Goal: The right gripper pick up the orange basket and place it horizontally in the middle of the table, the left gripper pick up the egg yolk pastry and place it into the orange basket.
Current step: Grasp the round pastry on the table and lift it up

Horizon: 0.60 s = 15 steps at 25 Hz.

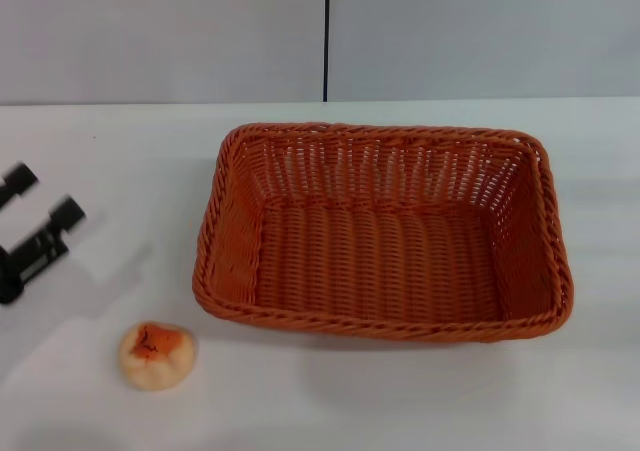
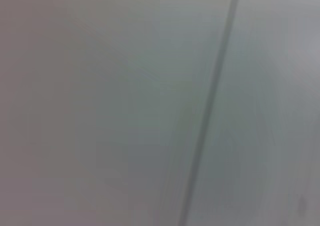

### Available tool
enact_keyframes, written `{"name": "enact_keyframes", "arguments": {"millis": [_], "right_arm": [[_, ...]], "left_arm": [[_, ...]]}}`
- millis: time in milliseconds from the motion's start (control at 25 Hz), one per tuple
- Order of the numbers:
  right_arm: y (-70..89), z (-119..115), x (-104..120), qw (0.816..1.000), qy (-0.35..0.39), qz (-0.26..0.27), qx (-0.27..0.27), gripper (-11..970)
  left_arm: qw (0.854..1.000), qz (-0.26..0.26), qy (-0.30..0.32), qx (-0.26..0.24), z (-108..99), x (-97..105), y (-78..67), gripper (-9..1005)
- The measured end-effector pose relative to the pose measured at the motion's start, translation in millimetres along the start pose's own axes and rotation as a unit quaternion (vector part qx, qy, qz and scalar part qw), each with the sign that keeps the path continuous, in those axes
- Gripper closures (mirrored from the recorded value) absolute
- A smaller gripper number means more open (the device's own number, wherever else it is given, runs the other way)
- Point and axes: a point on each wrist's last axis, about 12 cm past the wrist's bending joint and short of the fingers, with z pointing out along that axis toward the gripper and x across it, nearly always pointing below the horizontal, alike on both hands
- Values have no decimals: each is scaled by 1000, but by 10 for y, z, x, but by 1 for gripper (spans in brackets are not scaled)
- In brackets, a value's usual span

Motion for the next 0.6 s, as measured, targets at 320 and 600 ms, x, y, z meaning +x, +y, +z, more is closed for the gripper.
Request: {"name": "enact_keyframes", "arguments": {"millis": [320,600], "right_arm": [[-26,41,48,1000,13,4,17,458],[-17,111,74,1000,18,7,20,458]], "left_arm": [[995,-7,75,64,-131,82,-117,296],[992,-23,105,73,-118,204,-195,326]]}}
